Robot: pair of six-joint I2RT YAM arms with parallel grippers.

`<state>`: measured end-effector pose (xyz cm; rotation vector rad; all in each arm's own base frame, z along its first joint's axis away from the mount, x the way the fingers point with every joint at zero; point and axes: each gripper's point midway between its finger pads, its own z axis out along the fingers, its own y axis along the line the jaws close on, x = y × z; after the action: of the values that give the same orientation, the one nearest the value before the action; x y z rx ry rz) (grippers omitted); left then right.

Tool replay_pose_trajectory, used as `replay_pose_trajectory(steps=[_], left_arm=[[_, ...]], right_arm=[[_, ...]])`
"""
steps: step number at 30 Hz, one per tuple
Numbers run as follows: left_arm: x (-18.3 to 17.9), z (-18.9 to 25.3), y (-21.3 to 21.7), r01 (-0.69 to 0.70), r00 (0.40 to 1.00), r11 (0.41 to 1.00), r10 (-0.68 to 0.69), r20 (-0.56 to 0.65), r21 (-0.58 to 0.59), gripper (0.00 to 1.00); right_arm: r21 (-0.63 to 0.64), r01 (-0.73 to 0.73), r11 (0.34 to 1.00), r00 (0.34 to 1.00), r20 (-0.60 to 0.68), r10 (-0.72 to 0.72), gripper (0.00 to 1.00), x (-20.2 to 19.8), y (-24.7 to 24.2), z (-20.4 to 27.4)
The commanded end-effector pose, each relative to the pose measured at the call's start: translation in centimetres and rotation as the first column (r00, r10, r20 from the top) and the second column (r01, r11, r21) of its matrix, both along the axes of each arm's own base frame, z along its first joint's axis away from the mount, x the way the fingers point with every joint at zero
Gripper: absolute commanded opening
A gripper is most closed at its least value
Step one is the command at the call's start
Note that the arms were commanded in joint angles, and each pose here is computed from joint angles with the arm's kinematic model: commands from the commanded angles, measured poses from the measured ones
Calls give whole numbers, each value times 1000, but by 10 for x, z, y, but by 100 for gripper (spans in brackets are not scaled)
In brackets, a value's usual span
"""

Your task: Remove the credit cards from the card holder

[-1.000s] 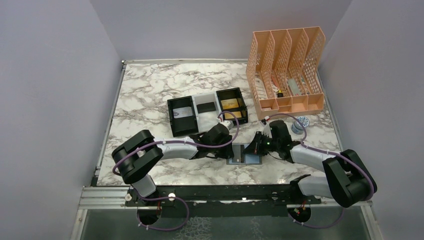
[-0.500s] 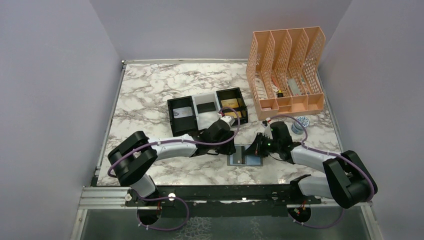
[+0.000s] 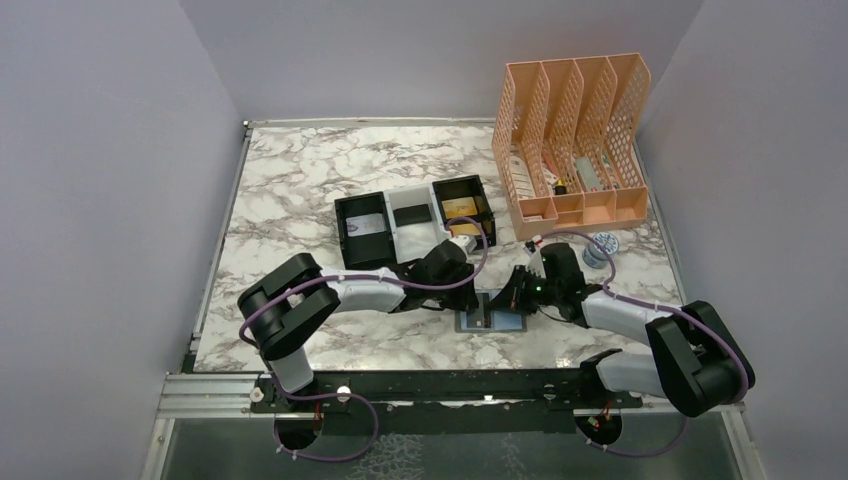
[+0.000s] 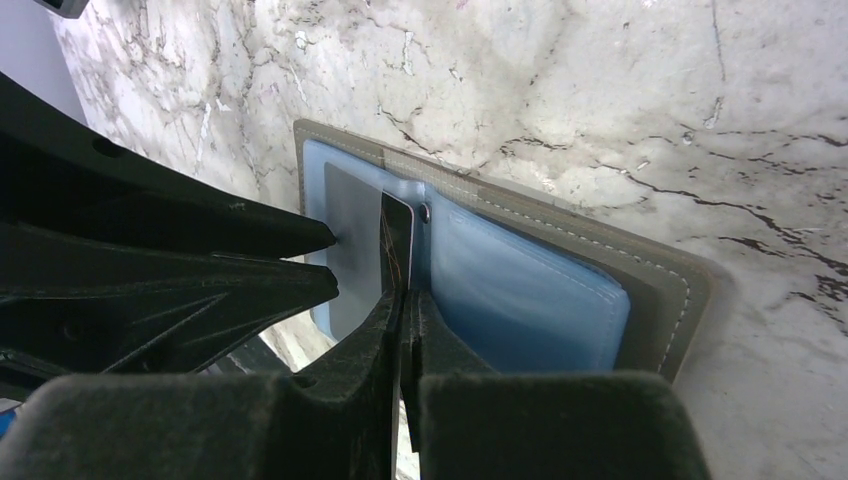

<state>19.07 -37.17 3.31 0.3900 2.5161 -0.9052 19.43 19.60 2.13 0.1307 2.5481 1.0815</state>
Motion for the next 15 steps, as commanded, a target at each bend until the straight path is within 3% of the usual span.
replay_pose_trajectory(steps=[1, 8, 15], left_arm=[[-14, -30, 32, -28, 999, 990, 34, -40, 137, 28], [-15, -18, 37, -27, 999, 991, 31, -22, 134, 28], [-22, -11, 35, 16, 999, 994, -13, -32, 106, 29]], right_arm=[[37, 4, 999, 1000, 19, -4, 5, 1, 3, 7], [53, 35, 998, 999, -22, -34, 20, -4, 3, 1], [45, 35, 998, 998, -51, -32, 21, -9, 1, -6]])
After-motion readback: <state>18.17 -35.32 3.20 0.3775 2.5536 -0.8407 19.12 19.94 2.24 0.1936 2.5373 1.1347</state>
